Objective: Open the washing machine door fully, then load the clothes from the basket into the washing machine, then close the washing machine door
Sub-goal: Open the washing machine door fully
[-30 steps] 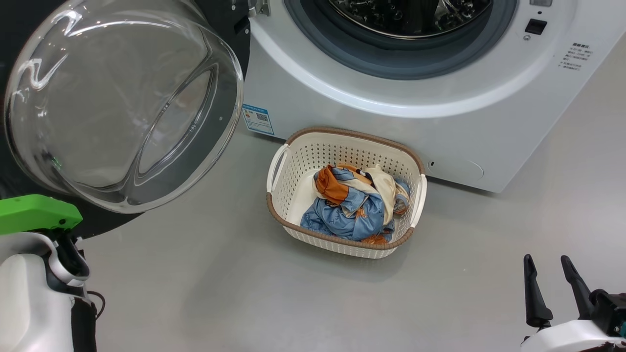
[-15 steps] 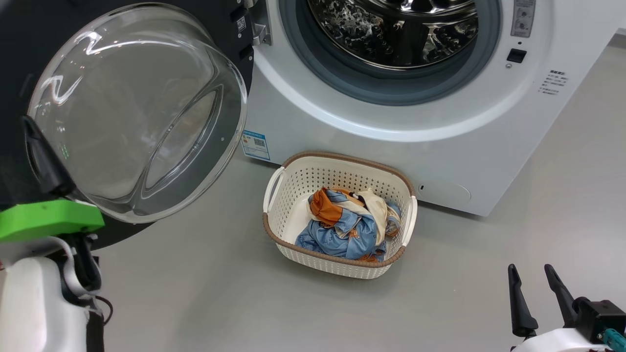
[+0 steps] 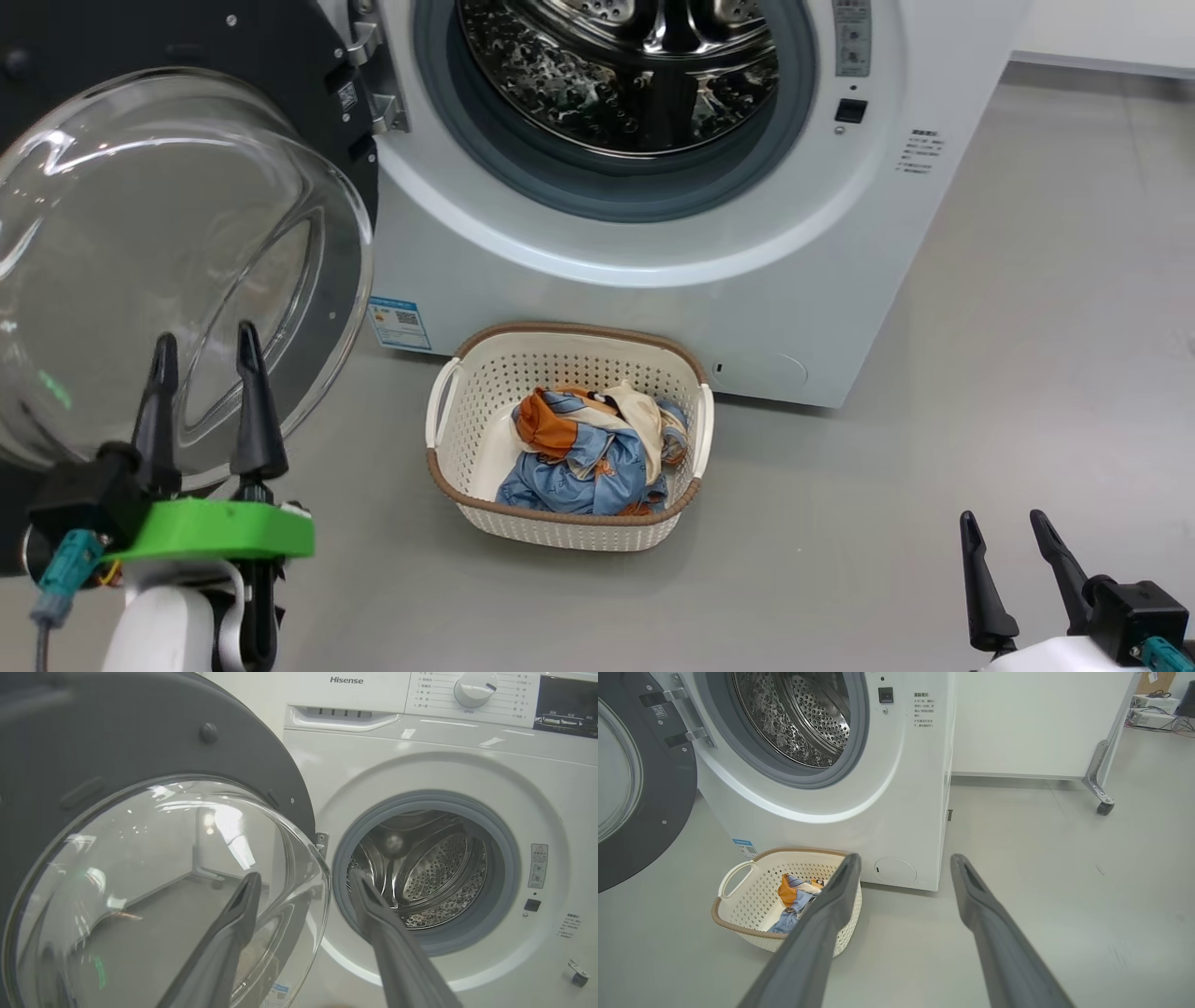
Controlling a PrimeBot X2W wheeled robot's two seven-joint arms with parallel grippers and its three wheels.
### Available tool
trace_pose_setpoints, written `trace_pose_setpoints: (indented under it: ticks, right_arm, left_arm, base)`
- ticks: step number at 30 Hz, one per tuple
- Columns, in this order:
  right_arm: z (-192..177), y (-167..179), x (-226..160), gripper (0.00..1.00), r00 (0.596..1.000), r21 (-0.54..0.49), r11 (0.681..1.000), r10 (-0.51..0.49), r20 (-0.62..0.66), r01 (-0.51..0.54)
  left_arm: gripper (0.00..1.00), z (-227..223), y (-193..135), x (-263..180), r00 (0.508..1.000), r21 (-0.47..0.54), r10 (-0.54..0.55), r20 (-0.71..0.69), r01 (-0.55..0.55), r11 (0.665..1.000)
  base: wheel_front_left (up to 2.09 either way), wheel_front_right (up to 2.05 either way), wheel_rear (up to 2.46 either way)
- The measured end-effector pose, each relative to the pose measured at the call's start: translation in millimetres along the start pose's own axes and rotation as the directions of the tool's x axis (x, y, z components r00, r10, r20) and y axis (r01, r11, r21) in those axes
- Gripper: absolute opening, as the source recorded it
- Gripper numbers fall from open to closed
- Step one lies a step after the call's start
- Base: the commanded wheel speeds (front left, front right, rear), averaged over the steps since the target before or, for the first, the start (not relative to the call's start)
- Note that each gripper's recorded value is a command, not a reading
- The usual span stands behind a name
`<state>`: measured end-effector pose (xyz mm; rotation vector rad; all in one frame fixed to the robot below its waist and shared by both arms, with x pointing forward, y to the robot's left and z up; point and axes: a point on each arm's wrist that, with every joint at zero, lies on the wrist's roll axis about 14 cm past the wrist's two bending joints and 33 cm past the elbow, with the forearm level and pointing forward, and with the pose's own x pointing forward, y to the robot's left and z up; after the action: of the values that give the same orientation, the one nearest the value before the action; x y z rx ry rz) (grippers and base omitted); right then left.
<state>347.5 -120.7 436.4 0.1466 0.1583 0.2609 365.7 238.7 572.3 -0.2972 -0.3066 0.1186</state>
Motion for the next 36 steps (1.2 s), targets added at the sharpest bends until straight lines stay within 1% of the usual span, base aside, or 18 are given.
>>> trace_pose_setpoints:
  ticks: [8, 13, 16, 20, 23, 26, 36]
  right_arm:
    - [17, -20, -21, 1.00, 0.995, -0.018, 0.997, -0.078, 0.063, 0.079]
    - [26, -32, -36, 1.00, 0.989, -0.043, 0.992, -0.114, 0.094, 0.119]
    - [25, -42, -49, 1.00, 0.984, -0.047, 0.987, -0.149, 0.093, 0.154]
    - [22, -54, -67, 1.00, 0.975, -0.045, 0.977, -0.203, 0.091, 0.207]
    - [24, -62, -74, 1.00, 0.968, -0.053, 0.971, -0.228, 0.100, 0.234]
    - [30, -62, -75, 1.00, 0.967, -0.071, 0.969, -0.228, 0.116, 0.237]
    - [36, -64, -75, 1.00, 0.963, -0.081, 0.966, -0.232, 0.135, 0.244]
  left_arm:
    - [1.00, -54, -16, -30, 0.984, -0.033, -0.043, -0.171, 0.038, 0.999]
    - [1.00, -76, -15, -48, 0.966, -0.028, -0.047, -0.253, 0.041, 0.999]
    - [1.00, -85, -16, -54, 0.957, -0.016, -0.055, -0.286, 0.052, 0.998]
    - [1.00, -94, -25, -59, 0.944, -0.001, -0.089, -0.317, 0.094, 0.996]
    - [1.00, -95, -27, -59, 0.943, -0.002, -0.098, -0.319, 0.103, 0.995]
    - [1.00, -96, -23, -63, 0.941, 0.004, -0.089, -0.328, 0.095, 0.995]
    - [1.00, -96, -10, -72, 0.939, 0.026, -0.050, -0.340, 0.063, 0.998]
  base:
    - [0.00, 0.00, 0.00]
    - [0.00, 0.00, 0.00]
    - [0.00, 0.00, 0.00]
    - [0.00, 0.00, 0.00]
    - [0.00, 0.00, 0.00]
    - [0.00, 0.00, 0.00]
    - [0.00, 0.00, 0.00]
